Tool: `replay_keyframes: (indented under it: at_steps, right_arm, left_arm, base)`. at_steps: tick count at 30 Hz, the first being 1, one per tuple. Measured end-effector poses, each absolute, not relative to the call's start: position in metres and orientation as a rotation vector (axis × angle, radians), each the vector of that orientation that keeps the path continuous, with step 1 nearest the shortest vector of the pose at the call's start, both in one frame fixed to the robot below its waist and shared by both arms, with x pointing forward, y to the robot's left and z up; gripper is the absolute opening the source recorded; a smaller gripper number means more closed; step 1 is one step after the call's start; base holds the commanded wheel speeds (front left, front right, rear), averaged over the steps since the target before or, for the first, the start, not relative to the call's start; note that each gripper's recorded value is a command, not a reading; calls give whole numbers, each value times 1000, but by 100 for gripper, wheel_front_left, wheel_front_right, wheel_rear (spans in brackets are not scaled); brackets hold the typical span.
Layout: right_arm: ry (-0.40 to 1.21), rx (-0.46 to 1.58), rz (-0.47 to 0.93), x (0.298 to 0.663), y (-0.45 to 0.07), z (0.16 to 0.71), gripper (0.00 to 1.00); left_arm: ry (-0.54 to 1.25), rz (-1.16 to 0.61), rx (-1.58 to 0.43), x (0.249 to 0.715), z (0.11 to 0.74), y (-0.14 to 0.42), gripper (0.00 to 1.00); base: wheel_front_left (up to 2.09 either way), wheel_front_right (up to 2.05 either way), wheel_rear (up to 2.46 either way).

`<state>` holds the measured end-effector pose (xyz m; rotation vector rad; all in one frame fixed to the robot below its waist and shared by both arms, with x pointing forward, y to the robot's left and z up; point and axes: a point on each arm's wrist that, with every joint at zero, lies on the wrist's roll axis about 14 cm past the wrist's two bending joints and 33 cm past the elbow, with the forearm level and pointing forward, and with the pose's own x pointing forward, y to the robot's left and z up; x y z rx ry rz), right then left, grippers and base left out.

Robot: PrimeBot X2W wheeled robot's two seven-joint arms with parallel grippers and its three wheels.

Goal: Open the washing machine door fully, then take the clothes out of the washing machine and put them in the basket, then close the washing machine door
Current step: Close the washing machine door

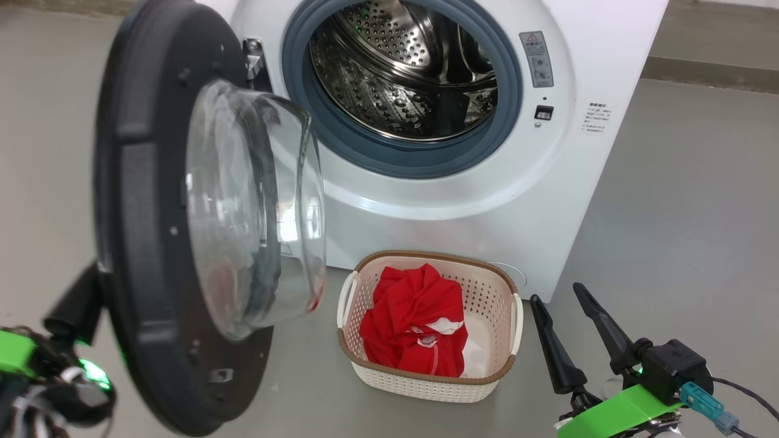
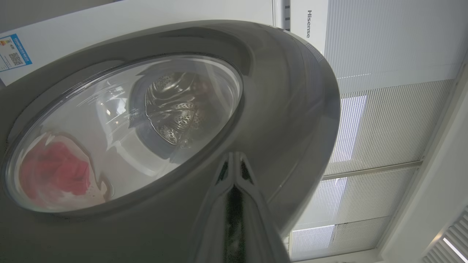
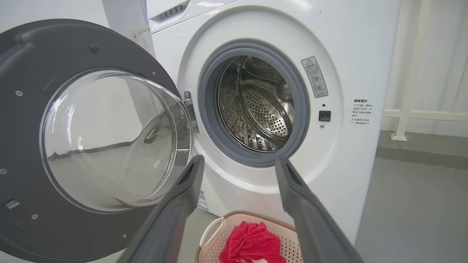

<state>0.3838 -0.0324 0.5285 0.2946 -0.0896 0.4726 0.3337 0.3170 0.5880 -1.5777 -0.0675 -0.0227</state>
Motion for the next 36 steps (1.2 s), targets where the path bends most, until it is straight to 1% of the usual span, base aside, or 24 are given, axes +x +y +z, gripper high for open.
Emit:
replay_keyframes:
  at_steps: [12, 26, 36]
  right_arm:
    - [-94, 294, 456, 383, -39, 529, 100]
    - [-96, 294, 402, 380, -57, 527, 100]
    - [-91, 293, 358, 377, -72, 523, 100]
  left_arm:
    - [-17, -82, -1611, 333, 585, 270, 0]
    - [74, -189, -1645, 354, 586, 222, 0]
    - [139, -253, -1704, 370, 579, 191, 0]
  base:
    - [0, 0, 0]
    - [0, 0, 0]
    - [0, 0, 0]
